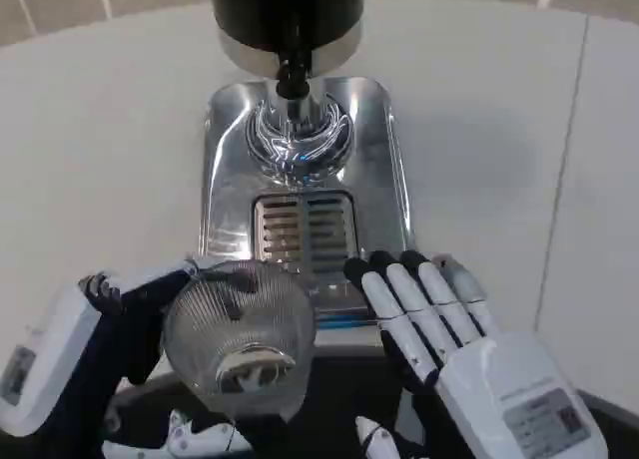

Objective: Grasp the cup under the faucet to collect the drink, then remove the cup.

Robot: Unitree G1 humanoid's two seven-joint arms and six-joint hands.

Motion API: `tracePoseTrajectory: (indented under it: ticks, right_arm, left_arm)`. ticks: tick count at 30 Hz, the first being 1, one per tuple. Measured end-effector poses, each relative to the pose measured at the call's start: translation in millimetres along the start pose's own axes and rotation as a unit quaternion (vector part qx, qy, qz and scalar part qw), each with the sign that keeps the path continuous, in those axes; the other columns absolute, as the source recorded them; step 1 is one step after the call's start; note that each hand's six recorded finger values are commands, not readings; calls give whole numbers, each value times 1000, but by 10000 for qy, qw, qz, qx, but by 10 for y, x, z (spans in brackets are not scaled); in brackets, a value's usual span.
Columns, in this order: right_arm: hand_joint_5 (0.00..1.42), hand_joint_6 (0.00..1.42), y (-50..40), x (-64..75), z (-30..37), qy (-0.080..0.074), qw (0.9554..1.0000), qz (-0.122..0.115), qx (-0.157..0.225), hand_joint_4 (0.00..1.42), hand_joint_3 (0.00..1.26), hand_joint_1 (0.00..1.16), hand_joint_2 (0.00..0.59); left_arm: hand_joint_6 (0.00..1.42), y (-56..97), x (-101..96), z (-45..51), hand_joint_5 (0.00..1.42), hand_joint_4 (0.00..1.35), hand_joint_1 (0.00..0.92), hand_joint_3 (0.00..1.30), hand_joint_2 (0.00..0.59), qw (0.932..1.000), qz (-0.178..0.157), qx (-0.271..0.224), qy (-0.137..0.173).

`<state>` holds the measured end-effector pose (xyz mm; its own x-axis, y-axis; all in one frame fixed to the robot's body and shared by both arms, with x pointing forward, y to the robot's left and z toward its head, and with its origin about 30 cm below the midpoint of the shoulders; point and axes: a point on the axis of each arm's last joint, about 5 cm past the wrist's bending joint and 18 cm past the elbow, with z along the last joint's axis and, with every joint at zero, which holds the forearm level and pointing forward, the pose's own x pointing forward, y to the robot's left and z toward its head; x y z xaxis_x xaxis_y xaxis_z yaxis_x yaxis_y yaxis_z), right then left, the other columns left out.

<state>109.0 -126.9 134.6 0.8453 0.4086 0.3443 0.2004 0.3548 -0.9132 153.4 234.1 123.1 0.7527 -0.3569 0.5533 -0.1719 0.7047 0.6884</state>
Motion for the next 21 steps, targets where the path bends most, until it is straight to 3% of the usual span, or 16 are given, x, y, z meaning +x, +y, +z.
tracePoseTrajectory:
  ticks: [9, 21]
  right_arm:
    - [0, 0, 12, 1, 3, 3, 10000, 24, 19, 0, 0, 0, 586]
    - [0, 0, 14, -24, -14, 224, 9997, 29, 47, 0, 0, 0, 586]
  left_arm:
    - [1424, 4, -5, -1, 1407, 1216, 668, 1055, 58, 10000, 23, 9, 18]
    - [1424, -55, 79, -52, 1407, 1216, 668, 1055, 58, 9996, 169, 31, 232]
